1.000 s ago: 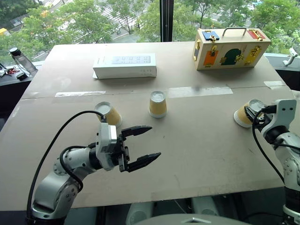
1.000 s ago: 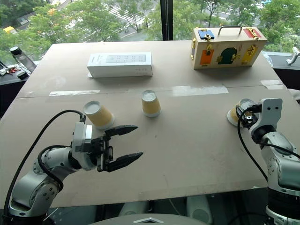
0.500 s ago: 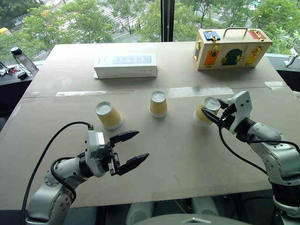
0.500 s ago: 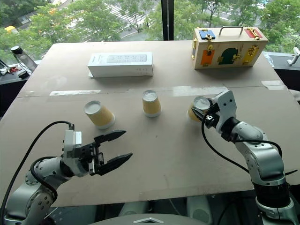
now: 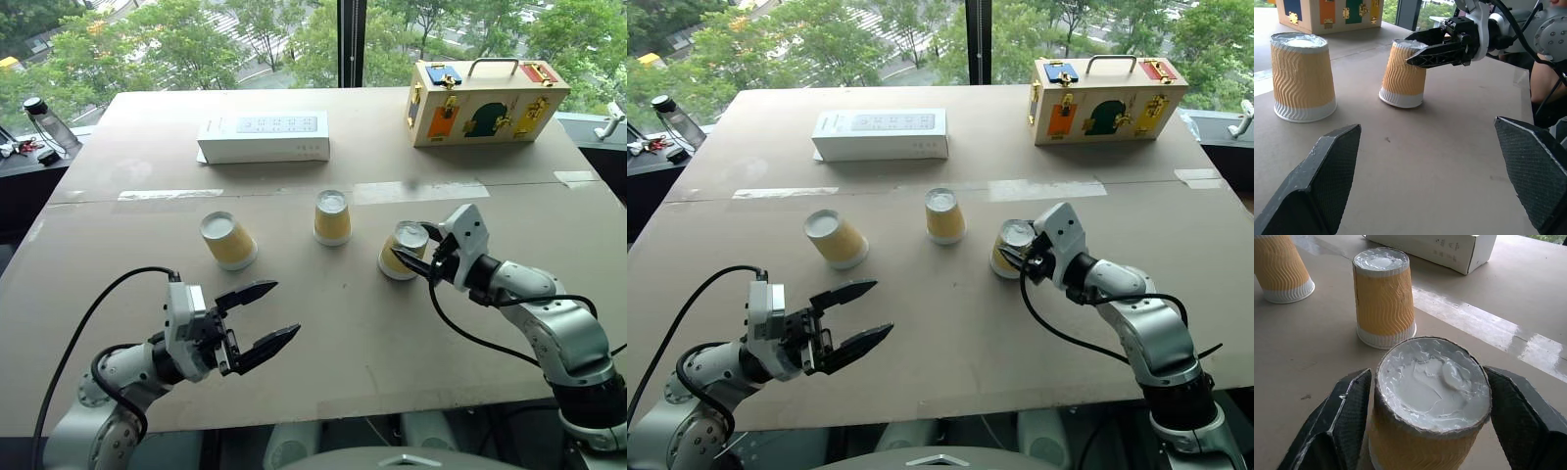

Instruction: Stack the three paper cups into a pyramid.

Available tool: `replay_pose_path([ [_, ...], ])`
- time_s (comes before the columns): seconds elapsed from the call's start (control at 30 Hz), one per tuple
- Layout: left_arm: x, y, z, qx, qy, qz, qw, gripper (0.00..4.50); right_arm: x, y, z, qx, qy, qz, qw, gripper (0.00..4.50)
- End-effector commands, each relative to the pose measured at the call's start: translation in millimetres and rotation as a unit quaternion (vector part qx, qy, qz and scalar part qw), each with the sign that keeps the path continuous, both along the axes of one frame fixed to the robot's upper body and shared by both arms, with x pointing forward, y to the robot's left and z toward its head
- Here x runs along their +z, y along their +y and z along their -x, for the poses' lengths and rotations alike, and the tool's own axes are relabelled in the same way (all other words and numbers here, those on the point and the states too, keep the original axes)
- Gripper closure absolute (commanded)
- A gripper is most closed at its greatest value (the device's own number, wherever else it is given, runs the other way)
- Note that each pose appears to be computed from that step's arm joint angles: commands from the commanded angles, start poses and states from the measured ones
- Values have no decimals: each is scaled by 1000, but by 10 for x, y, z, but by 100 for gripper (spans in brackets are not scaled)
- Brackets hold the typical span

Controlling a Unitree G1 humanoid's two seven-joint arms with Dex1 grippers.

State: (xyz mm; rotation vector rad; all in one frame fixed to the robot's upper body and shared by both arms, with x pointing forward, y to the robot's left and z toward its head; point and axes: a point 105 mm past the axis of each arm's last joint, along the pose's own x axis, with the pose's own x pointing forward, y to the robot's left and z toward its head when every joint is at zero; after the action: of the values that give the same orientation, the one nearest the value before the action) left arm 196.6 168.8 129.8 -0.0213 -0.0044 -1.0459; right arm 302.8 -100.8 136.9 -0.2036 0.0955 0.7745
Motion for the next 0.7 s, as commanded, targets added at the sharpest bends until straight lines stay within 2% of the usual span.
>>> replay_pose_path([
  [0.03,164,21,-85,16,-24,6,1000,0,191,-15,45,14,-39,-17,999,3],
  [0.1,195,4,-176,31,-28,1,999,0,313,-56,80,12,-63,-34,997,3],
  [0.2,183,1,-466,92,-9,-42,995,0,606,-60,323,66,-133,-63,987,3],
  [0.27,244,-100,-664,98,8,-45,994,0,691,-112,510,96,-144,-72,982,3],
  [0.4,336,-280,-988,98,13,-62,993,0,733,-217,737,120,-158,-63,978,3],
  [0.57,314,-477,-1405,104,15,-88,991,0,677,-316,930,120,-152,-48,980,3],
  [0.7,282,-580,-1650,97,2,-107,989,0,633,-348,1040,105,-137,-51,984,3],
])
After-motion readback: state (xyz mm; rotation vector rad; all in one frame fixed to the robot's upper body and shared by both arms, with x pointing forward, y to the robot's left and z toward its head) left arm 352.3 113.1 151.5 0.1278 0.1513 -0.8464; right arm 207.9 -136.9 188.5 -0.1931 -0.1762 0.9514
